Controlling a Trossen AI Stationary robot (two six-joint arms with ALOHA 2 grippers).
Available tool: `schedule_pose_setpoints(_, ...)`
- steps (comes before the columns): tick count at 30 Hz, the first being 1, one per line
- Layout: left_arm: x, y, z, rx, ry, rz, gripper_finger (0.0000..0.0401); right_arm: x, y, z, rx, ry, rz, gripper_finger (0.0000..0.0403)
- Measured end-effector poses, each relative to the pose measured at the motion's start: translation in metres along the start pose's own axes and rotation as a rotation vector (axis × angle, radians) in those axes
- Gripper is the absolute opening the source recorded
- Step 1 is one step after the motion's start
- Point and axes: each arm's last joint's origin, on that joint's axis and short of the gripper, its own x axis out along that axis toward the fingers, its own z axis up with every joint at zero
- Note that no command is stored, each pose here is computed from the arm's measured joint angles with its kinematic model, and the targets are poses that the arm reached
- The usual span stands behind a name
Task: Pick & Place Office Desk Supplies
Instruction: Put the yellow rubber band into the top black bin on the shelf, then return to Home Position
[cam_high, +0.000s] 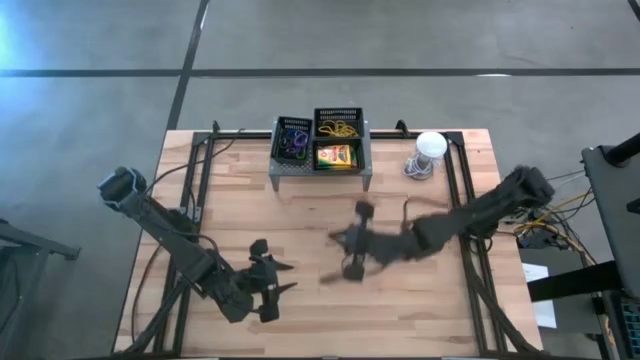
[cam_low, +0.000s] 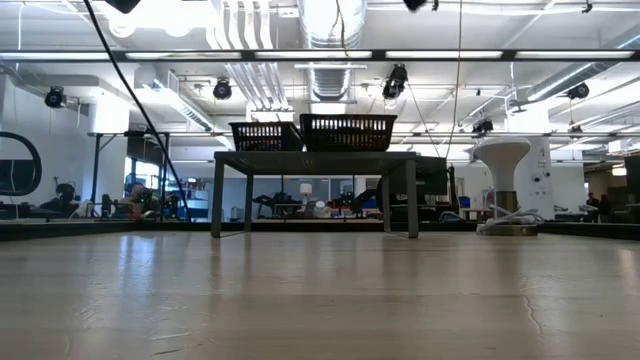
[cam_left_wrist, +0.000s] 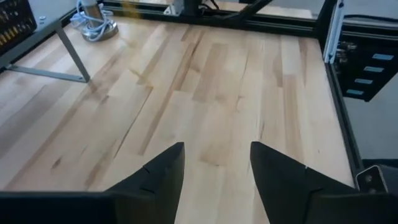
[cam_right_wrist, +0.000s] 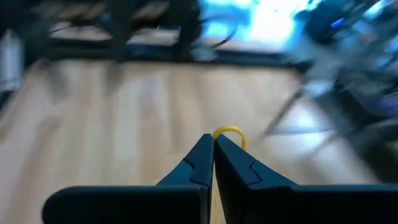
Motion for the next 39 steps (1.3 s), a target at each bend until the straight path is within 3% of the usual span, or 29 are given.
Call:
schedule_pose_setpoints(6, 0.001, -0.001, -0.001, -0.010, 0.000, -0.004, 0.0180, -0.012, -0.073, 0.058, -0.097, -0.115, -0.160, 0.0008)
schedule_pose_setpoints(10, 0.001, -0.001, -0.001, -0.009, 0.004, -0.005, 0.0176, -0.010, -0.130, 0.078, -0.114, -0.132, -0.314, 0.0008)
schedule_pose_setpoints(16, 0.001, -0.001, -0.001, -0.027, 0.004, -0.006, 0.0175, 0.012, -0.210, 0.071, -0.111, -0.054, -0.431, 0.0008)
schedule_pose_setpoints(22, 0.001, -0.001, -0.001, -0.025, 0.005, -0.005, 0.0175, 0.039, -0.282, 0.042, -0.001, 0.045, -0.507, 0.0008)
schedule_pose_setpoints(26, 0.001, -0.001, -0.001, -0.031, 0.005, -0.005, 0.0175, 0.049, -0.303, 0.022, 0.113, 0.116, -0.445, 0.0008)
schedule_pose_setpoints(31, 0.001, -0.001, -0.001, -0.035, 0.006, -0.004, 0.0175, 0.049, -0.310, 0.012, 0.149, 0.177, -0.362, 0.0022)
schedule_pose_setpoints(36, 0.006, 0.004, 0.002, -0.090, -0.005, 0.027, 0.0175, 0.024, -0.312, 0.022, 0.191, 0.187, -0.372, 0.0076)
schedule_pose_setpoints(39, 0.008, 0.010, 0.007, -0.114, -0.019, 0.052, 0.0174, -0.001, -0.299, 0.032, 0.216, 0.128, -0.296, 0.0100)
